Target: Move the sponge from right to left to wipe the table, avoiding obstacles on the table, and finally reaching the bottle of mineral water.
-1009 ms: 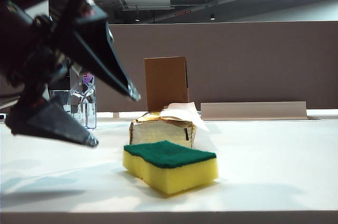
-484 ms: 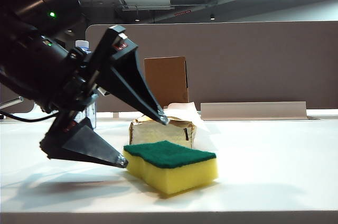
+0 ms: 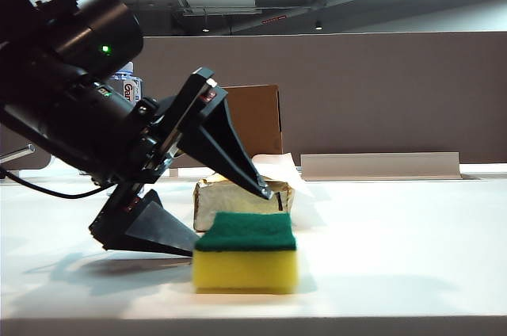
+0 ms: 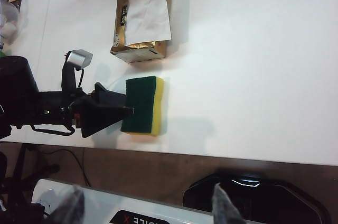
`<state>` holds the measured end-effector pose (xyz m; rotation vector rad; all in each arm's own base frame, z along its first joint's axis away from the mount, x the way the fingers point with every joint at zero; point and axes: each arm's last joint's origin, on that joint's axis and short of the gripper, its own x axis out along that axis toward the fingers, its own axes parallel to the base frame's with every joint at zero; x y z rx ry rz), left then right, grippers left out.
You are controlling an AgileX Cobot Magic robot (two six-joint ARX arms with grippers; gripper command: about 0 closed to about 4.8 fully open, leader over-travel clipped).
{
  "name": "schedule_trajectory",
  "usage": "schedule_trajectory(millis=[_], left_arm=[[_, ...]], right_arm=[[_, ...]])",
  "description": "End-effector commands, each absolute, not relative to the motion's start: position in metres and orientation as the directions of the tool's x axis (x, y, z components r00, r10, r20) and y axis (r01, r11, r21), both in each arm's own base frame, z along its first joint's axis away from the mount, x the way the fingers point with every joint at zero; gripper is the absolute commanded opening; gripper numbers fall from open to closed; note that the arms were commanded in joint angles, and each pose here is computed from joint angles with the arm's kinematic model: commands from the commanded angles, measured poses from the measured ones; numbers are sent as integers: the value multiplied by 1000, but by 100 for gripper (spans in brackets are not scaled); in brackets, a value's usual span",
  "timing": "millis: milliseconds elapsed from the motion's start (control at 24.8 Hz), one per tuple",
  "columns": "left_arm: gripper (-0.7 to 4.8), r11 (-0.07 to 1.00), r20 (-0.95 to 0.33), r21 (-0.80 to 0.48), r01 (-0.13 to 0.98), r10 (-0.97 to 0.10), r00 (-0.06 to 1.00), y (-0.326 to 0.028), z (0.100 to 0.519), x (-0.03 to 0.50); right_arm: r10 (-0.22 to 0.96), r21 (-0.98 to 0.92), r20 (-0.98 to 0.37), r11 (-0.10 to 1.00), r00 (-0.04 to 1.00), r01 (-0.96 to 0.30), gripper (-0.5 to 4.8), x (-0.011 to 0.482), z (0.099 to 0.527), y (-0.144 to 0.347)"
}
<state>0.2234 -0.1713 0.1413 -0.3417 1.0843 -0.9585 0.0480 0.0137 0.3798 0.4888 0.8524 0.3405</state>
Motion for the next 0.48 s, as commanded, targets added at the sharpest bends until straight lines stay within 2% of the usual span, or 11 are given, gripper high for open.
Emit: schedule_trajectory(millis=[40, 484], left_arm=[[479, 564, -582, -661, 495, -802, 137, -176, 144, 231], [479, 597, -614, -650, 470, -777, 138, -176, 141, 230]], right_arm=[[472, 535, -625, 839, 622, -99, 310, 48, 381, 14], [472, 535, -624, 839, 623, -100, 310, 48, 381, 14]])
